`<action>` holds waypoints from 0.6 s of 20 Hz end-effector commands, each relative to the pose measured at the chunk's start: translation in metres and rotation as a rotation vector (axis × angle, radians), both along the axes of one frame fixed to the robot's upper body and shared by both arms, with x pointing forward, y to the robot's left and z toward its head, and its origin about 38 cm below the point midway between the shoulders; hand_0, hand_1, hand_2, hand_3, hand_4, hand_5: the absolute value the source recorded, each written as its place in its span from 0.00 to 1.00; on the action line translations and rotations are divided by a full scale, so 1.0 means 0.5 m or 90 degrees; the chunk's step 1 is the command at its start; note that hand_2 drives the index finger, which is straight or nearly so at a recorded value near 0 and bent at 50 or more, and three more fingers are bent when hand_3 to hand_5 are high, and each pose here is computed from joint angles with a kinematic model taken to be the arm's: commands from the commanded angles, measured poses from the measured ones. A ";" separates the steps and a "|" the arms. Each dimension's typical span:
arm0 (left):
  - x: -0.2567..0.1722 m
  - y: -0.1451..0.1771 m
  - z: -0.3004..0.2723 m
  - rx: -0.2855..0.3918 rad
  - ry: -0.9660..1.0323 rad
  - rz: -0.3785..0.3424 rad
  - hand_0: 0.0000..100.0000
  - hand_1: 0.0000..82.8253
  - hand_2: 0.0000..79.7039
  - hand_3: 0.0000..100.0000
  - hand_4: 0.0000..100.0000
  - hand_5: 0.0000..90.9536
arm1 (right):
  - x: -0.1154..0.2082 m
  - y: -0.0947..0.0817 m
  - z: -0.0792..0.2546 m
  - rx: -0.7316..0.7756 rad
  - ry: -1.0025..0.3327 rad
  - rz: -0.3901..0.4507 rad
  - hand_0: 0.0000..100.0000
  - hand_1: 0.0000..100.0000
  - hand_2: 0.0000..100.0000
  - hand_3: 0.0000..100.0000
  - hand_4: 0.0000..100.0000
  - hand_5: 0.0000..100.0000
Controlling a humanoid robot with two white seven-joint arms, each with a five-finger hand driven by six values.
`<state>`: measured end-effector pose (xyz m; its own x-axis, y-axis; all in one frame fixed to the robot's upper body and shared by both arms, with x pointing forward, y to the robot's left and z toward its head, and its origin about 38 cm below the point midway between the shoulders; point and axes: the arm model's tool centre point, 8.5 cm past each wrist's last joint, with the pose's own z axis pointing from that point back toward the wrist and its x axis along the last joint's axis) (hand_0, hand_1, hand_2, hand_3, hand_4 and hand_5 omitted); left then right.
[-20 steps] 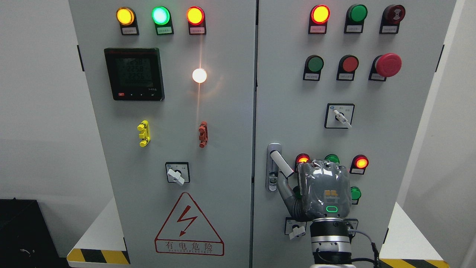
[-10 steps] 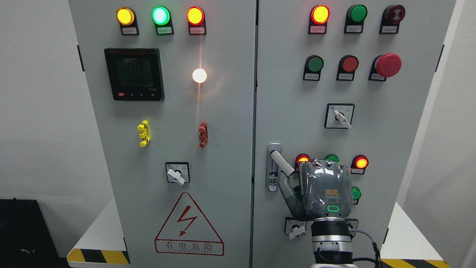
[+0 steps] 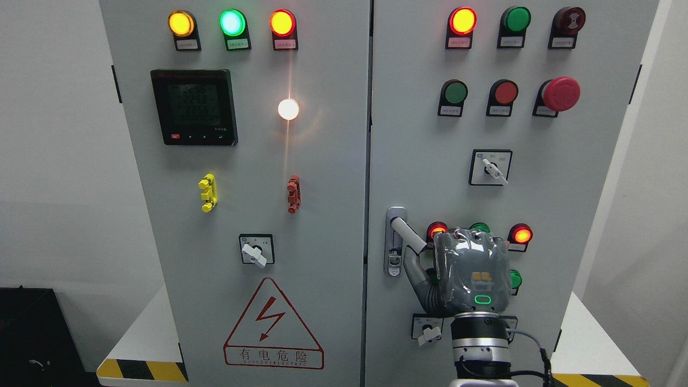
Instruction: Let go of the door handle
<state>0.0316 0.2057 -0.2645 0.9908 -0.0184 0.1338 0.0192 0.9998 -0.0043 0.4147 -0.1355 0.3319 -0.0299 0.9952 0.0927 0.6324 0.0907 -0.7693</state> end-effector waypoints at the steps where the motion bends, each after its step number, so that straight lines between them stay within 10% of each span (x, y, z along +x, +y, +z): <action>1: -0.023 0.000 -0.001 0.000 0.011 0.001 0.12 0.67 0.00 0.00 0.00 0.00 | -0.001 -0.001 0.003 0.000 -0.003 0.000 0.54 0.37 0.96 1.00 1.00 1.00; 12: -0.022 0.000 -0.001 0.000 0.010 0.002 0.12 0.67 0.00 0.00 0.00 0.00 | -0.001 -0.006 0.010 0.003 -0.008 -0.003 0.56 0.34 0.96 1.00 1.00 1.00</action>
